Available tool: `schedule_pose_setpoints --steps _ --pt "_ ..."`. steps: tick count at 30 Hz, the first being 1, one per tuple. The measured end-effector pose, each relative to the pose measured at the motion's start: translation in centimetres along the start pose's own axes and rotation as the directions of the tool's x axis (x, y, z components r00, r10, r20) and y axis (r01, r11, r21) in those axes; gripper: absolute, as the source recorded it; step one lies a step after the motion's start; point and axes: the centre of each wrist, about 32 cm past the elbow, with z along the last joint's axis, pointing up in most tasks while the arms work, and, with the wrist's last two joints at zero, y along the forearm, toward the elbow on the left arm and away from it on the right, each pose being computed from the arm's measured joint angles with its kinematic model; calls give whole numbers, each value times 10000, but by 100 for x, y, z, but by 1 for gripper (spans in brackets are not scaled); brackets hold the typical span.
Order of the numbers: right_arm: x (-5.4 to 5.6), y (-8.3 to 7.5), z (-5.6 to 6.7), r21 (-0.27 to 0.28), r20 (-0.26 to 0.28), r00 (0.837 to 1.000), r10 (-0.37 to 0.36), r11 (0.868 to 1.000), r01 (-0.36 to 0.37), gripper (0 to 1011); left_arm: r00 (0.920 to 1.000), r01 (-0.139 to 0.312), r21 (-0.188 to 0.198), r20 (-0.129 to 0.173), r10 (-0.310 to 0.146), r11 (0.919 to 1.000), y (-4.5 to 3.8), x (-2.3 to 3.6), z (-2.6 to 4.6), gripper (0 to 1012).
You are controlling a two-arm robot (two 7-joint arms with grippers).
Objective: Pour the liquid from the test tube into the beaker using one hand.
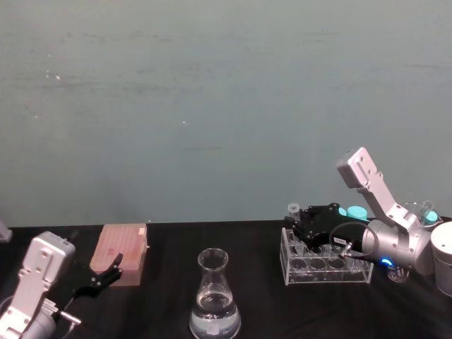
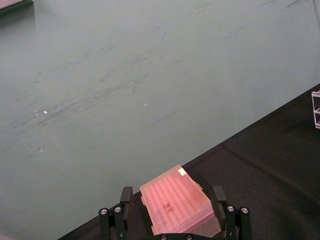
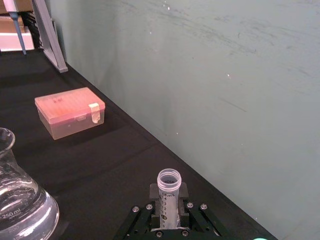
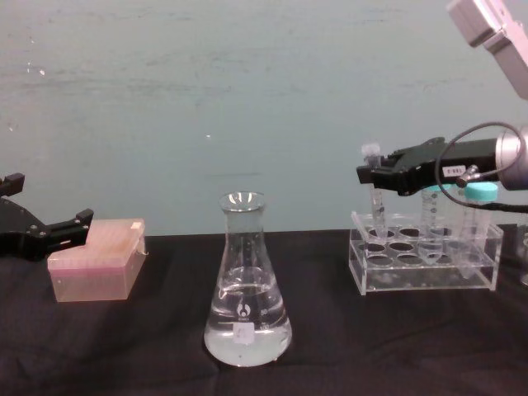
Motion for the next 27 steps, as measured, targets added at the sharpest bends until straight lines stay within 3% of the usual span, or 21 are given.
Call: schedule_pose_setpoints --steps 14,27 --pt "37 122 -104 -361 71 10000 6 9993 -4 199 10000 -1 0 0 1 10000 0 0 0 1000" --pt "39 121 -101 -362 77 10000 4 9993 -1 199 10000 -1 0 0 1 10000 0 0 0 1000"
